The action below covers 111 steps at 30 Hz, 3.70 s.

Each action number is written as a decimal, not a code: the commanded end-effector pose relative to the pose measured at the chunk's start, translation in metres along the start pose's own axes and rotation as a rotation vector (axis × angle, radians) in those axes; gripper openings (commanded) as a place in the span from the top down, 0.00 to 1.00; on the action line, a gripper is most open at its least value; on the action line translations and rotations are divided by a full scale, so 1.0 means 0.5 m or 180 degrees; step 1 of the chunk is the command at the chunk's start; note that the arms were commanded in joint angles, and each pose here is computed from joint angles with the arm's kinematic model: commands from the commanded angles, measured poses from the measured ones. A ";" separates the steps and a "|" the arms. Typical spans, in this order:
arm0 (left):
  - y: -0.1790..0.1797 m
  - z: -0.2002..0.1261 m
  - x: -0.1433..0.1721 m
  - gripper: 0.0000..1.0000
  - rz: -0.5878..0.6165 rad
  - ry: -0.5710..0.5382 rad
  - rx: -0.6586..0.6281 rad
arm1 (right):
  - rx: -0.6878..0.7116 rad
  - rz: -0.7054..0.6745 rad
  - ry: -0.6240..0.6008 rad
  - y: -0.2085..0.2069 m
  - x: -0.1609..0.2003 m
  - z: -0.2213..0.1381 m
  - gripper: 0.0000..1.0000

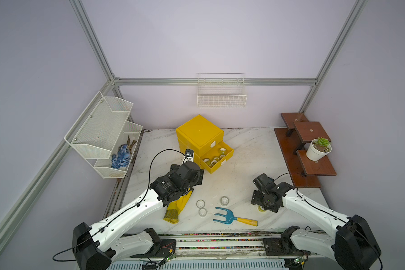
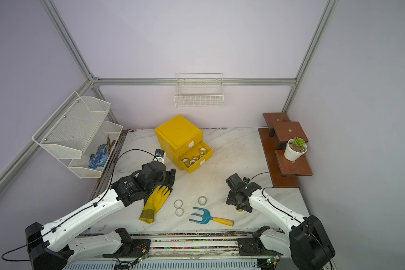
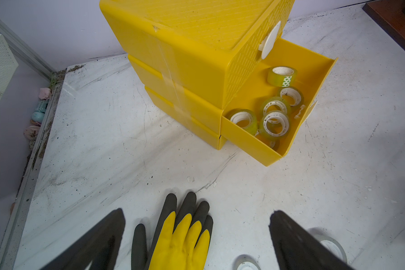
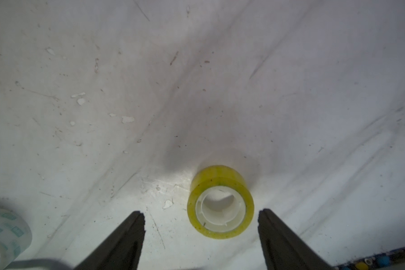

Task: Place the transparent tape into the drawer according to color
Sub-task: Pick up the tape at the center of the board, then place the tape in the drawer.

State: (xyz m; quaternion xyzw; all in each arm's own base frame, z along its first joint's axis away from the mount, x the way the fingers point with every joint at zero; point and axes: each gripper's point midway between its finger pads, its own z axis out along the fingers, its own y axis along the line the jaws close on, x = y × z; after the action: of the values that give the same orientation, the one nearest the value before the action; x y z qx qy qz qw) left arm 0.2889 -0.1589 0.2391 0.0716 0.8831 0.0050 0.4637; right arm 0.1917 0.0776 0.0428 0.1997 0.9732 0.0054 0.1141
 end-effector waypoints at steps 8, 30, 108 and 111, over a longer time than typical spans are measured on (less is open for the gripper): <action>-0.006 -0.008 -0.022 0.00 -0.0114 -0.0112 0.0015 | 0.0110 -0.0015 0.0068 -0.012 0.009 0.032 0.19; 0.000 -0.002 -0.016 0.00 -0.0109 -0.0091 -0.0085 | -0.0145 -0.0112 0.0173 0.028 0.008 0.067 0.58; 0.002 0.034 -0.006 0.00 0.0003 0.0076 -0.0245 | -0.2233 -0.1462 -0.1817 0.601 -0.390 -0.245 0.43; 0.007 0.030 -0.017 0.00 -0.0031 0.0060 -0.0242 | -0.2298 -0.1458 -0.1873 0.603 -0.394 -0.263 0.39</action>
State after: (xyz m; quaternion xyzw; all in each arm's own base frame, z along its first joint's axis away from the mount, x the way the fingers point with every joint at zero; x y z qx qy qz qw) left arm 0.2980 -0.1564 0.2114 0.0701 0.8974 0.0527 0.4325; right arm 0.4489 0.2809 0.2092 -0.0747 0.8708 0.2547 0.4138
